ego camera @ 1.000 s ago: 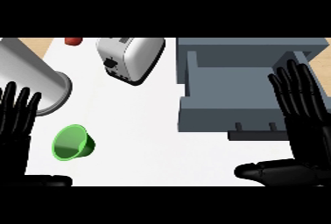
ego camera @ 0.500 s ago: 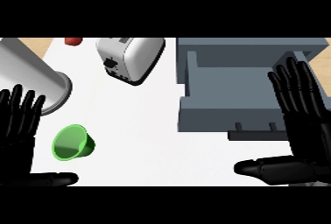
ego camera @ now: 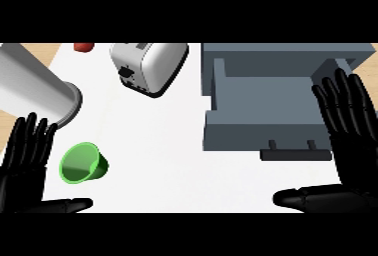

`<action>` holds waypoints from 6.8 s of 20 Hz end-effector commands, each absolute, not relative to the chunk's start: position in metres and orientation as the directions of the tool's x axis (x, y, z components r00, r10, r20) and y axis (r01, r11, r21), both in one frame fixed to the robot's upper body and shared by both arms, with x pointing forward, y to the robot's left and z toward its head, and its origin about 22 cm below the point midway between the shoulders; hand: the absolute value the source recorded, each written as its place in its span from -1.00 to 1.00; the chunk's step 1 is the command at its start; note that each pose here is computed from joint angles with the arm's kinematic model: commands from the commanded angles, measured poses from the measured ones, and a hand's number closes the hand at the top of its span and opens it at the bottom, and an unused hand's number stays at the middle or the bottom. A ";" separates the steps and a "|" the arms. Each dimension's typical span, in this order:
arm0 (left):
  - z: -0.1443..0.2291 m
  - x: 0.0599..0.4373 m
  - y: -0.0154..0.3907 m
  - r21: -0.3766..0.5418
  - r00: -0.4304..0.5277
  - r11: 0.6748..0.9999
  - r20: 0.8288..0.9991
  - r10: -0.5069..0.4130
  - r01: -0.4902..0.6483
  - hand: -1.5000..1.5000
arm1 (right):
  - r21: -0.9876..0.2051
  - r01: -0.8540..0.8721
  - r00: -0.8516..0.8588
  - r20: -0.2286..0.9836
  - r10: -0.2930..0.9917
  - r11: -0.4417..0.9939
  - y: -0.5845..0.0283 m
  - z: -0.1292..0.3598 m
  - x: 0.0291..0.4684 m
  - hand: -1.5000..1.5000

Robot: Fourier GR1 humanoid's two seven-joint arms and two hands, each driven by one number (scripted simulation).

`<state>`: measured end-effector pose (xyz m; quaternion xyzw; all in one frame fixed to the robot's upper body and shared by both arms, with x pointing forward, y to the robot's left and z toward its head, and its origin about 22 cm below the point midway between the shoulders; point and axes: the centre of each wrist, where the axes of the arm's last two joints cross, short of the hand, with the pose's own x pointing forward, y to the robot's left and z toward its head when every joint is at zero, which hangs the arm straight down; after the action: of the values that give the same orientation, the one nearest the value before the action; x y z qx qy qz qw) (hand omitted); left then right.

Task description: Pick up the cup, place it into the drawer and close the drawer

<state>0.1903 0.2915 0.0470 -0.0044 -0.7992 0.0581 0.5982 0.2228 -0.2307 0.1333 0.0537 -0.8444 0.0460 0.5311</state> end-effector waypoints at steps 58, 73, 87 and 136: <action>-0.151 0.220 0.336 -0.154 -0.168 0.978 0.977 0.130 -0.138 -1.00 | -0.019 -0.186 -0.424 0.904 -0.063 0.982 -0.235 0.159 0.229 -1.00; -0.148 0.231 0.335 -0.344 -0.195 0.939 0.922 0.336 -0.008 1.00 | -0.012 -0.177 -0.414 0.908 -0.064 0.984 -0.224 0.136 0.218 -1.00; -0.137 0.237 0.345 -0.257 -0.413 0.963 0.888 0.203 -0.079 1.00 | -0.035 -0.181 -0.431 0.901 -0.047 0.983 -0.250 0.138 0.221 -1.00; 0.187 0.395 0.085 -0.076 -0.453 0.965 0.872 0.186 0.250 1.00 | -0.029 -0.146 -0.412 0.911 -0.034 0.989 -0.253 0.132 0.231 -1.00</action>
<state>0.3855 0.0963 0.1717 -0.1321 -0.8596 -0.0178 0.4932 0.2244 -0.2506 0.1293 0.0546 -0.8366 0.0543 0.5424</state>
